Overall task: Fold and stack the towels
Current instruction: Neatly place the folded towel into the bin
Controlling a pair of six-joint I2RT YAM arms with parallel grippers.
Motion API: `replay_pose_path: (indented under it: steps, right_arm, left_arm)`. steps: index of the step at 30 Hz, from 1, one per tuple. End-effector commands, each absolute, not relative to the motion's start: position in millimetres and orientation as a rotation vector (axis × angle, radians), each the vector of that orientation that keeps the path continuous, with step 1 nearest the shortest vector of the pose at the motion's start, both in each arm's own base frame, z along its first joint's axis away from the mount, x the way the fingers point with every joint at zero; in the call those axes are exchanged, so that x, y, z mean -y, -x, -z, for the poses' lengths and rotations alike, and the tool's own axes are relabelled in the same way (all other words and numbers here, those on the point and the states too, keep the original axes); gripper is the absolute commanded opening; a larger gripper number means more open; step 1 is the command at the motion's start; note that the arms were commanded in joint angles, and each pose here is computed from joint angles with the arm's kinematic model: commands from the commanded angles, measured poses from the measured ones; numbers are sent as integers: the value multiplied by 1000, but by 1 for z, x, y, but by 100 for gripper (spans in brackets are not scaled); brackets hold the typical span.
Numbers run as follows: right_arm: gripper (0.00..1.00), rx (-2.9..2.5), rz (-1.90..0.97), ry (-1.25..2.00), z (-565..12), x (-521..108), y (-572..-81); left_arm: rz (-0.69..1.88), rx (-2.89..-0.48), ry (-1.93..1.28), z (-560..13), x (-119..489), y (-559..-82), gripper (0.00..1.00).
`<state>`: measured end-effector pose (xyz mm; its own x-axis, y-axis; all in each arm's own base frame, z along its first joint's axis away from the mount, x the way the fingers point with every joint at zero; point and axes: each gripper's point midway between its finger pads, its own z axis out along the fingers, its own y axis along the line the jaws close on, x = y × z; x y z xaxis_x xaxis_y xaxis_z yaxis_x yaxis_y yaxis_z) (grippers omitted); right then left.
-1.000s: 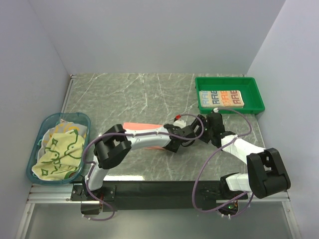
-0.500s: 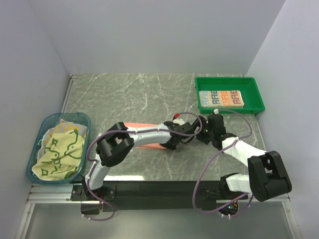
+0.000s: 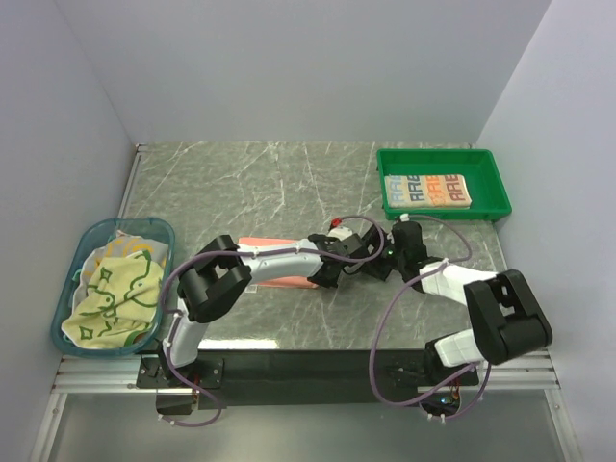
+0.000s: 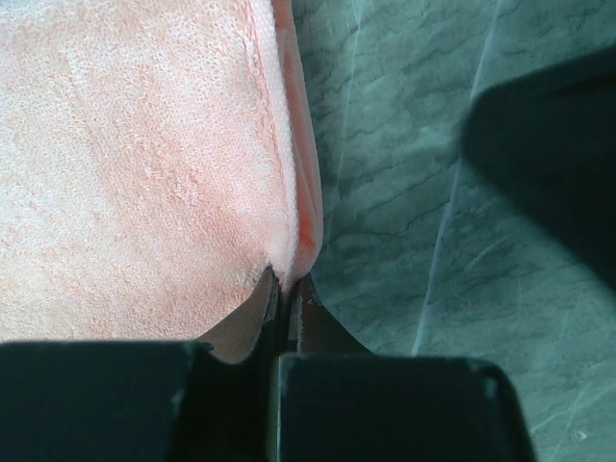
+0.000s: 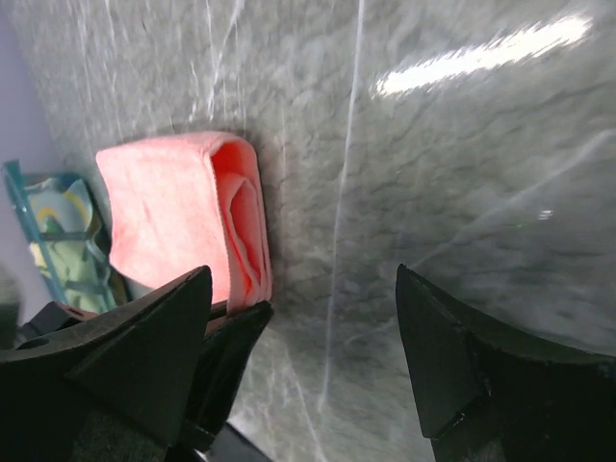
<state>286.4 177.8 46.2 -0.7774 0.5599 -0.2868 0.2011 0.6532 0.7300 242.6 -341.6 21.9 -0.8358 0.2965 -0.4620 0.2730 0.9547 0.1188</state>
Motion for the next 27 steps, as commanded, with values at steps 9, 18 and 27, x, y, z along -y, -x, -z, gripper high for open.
replay_pose_path:
  steps: [9, 18, 27]
  right_arm:
    - [83, -2406, -1196, -690, -43, -244, -292]
    - [83, -2416, -1331, -777, -34, -257, -282]
    - [83, -2425, -1328, -789, -31, -257, -284]
  left_arm:
    - [59, -2643, -373, -30, 344, -242, 1]
    - [120, -2603, -339, -53, 344, -246, 1]
    - [135, -2593, -315, -59, 338, -246, 1]
